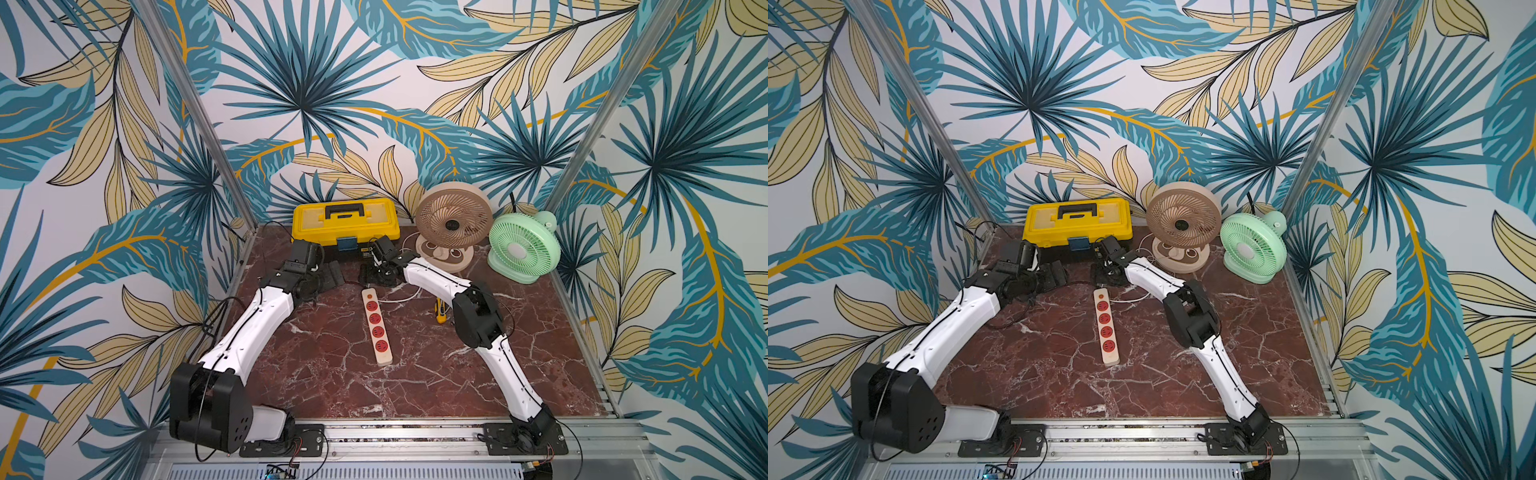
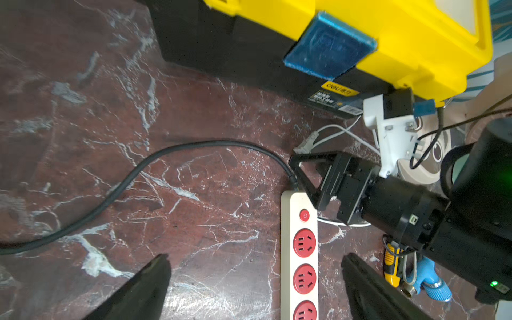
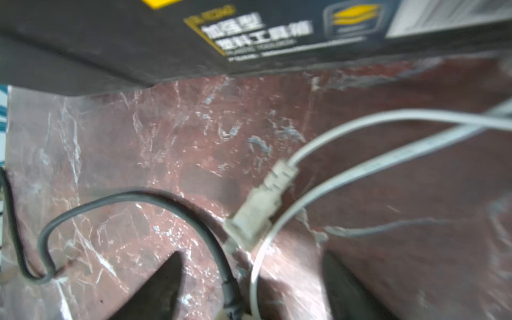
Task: Unplug the desk fan from the power strip
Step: Place the plug at the center of the board, then reset both arms
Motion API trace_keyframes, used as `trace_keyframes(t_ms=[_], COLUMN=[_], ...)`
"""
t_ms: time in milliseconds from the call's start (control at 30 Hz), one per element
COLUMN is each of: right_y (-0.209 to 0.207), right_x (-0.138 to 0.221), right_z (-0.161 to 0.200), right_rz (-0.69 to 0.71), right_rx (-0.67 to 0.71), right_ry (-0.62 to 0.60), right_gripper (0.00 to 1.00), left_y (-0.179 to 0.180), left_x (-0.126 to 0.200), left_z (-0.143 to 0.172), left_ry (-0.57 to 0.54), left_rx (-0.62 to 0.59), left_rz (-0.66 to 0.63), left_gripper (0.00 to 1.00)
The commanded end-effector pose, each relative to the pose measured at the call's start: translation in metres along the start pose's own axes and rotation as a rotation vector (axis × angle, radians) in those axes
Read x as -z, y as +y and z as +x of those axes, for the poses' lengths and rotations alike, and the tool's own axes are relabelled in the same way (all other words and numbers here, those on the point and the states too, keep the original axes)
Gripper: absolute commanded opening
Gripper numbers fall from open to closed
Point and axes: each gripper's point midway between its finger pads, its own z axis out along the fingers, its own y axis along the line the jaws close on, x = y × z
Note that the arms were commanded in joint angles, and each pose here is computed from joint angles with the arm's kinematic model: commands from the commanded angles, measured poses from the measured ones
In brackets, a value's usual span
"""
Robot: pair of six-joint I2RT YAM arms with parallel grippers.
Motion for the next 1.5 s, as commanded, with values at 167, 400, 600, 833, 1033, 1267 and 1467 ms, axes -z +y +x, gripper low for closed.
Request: trace_keyframes(t_ms=[167, 400, 600, 833, 1033, 1267, 1467], right_y=[0.002, -0.011, -0.028, -0.06, -0.116, -0.194, -0.249], right_x=[0.091, 0.171, 0.218, 0.265, 0.292, 0.331, 0.347], right_z=[-0.026, -0.029, -0.014, 0.004, 0.022, 0.042, 0.063], right_rz=[-0.003, 0.039, 0.092, 0.203, 0.307, 0.468, 0.581], right_rx=[0.202, 0.416, 0.535, 0.6, 0.543, 0.391, 0.202], right_ry=[-0.25, -0.565, -0.743, -0.897, -0.946, -1.004, -1.064], right_gripper=[0.99, 0.99, 0.99, 1.0, 1.0, 0.99, 0.99], left_y=[0.02, 0.035, 0.046, 0.064, 0.066, 0.044, 0.048], left_x=[0.023, 0.044, 0.058, 0.06, 0.054, 0.051, 0.039], left_z=[-0.035, -0.05, -0.057, -0.057, -0.055, -0.045, -0.04], left_ry=[-0.253, -0.462, -0.585, -0.63, -0.686, -0.796, -0.792], left_rx=[-0.03, -0.037, -0.051, -0.044, -0.121, -0.352, -0.418], left_rz=[-0.089, -0.11, -0.135, -0.221, -0.217, -0.082, -0.116], left_gripper=[1.0, 1.0, 1.0, 1.0, 1.0, 1.0, 1.0])
